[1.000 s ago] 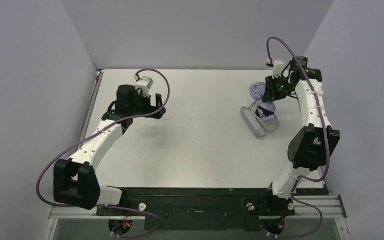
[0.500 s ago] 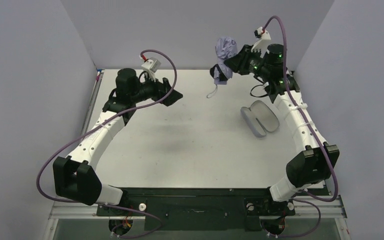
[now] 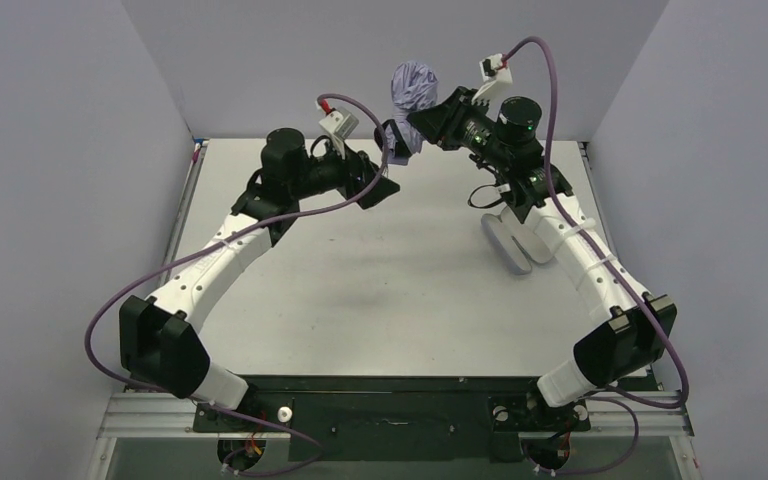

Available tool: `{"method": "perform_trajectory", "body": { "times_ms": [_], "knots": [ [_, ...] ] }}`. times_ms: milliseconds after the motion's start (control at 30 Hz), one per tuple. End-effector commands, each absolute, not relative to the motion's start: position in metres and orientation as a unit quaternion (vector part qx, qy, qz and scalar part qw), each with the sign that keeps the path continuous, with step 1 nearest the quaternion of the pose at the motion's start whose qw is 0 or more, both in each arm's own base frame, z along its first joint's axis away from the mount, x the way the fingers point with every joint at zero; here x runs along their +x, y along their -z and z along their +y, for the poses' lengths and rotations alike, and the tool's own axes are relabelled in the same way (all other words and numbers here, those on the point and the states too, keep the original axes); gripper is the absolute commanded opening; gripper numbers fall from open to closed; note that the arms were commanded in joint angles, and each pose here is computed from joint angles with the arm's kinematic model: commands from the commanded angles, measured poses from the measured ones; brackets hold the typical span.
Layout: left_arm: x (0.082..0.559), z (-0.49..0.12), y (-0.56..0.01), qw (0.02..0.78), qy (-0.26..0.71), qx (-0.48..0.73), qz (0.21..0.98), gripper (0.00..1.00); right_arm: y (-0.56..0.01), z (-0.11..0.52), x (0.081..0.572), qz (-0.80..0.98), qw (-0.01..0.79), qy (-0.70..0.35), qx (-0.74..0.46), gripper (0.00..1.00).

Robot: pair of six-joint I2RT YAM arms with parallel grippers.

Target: Open the umbrella

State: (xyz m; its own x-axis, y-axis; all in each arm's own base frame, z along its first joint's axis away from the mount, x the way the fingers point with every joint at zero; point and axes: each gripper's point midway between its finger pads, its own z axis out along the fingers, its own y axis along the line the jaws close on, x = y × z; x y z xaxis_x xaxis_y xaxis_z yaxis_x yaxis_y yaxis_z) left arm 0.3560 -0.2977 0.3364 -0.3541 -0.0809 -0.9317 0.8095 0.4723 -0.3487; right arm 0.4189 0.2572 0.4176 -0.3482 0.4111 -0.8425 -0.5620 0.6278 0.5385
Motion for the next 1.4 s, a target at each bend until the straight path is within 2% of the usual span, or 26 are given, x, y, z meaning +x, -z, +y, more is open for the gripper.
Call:
{"method": "perform_trajectory", "body": {
  "times_ms": [0,33,67,100,167,233,867,900,933,967,1000,1067,1133,1367],
  "knots": [
    [0.361,-0.306,-0.346,0.530,0.421,0.285,0.678,0.71,-0.495,0.250,0.389,0.613,0.637,-0.463,-0.058,0.00],
    [0.361,-0.306,-0.344,0.530,0.421,0.285,0.679,0.66,-0.497,0.249,0.387,0.611,0.638,-0.465,-0.058,0.00],
    [0.360,-0.306,-0.343,0.530,0.420,0.284,0.680,0.54,-0.497,0.249,0.387,0.611,0.639,-0.463,-0.058,0.00],
    [0.360,-0.306,-0.342,0.529,0.420,0.283,0.681,0.48,-0.498,0.248,0.386,0.610,0.642,-0.461,-0.057,0.00],
    [0.357,-0.306,-0.341,0.527,0.422,0.284,0.680,0.19,-0.500,0.245,0.386,0.610,0.648,-0.452,-0.058,0.00],
    [0.354,-0.306,-0.337,0.522,0.420,0.285,0.686,0.01,-0.502,0.241,0.387,0.608,0.657,-0.442,-0.057,0.00],
    [0.310,-0.289,-0.289,0.466,0.397,0.341,0.714,0.00,-0.507,0.209,0.394,0.601,0.681,-0.415,-0.048,0.00],
    [0.310,-0.288,-0.292,0.469,0.397,0.341,0.712,0.06,-0.508,0.208,0.393,0.599,0.682,-0.416,-0.049,0.00],
    [0.310,-0.288,-0.297,0.473,0.398,0.341,0.708,0.28,-0.505,0.211,0.392,0.601,0.678,-0.419,-0.052,0.00],
    [0.311,-0.288,-0.301,0.476,0.399,0.341,0.706,0.40,-0.506,0.212,0.390,0.599,0.678,-0.422,-0.054,0.00],
    [0.311,-0.288,-0.308,0.482,0.399,0.342,0.701,0.60,-0.504,0.213,0.388,0.600,0.676,-0.424,-0.057,0.00],
    [0.315,-0.285,-0.323,0.496,0.399,0.338,0.693,0.77,-0.503,0.214,0.385,0.600,0.676,-0.424,-0.061,0.00],
    [0.321,-0.282,-0.339,0.515,0.392,0.328,0.688,0.83,-0.499,0.215,0.382,0.604,0.677,-0.417,-0.059,0.00],
    [0.366,-0.262,-0.389,0.627,0.290,0.242,0.682,0.90,-0.470,0.199,0.392,0.659,0.684,-0.312,0.038,0.00]
  ]
}}
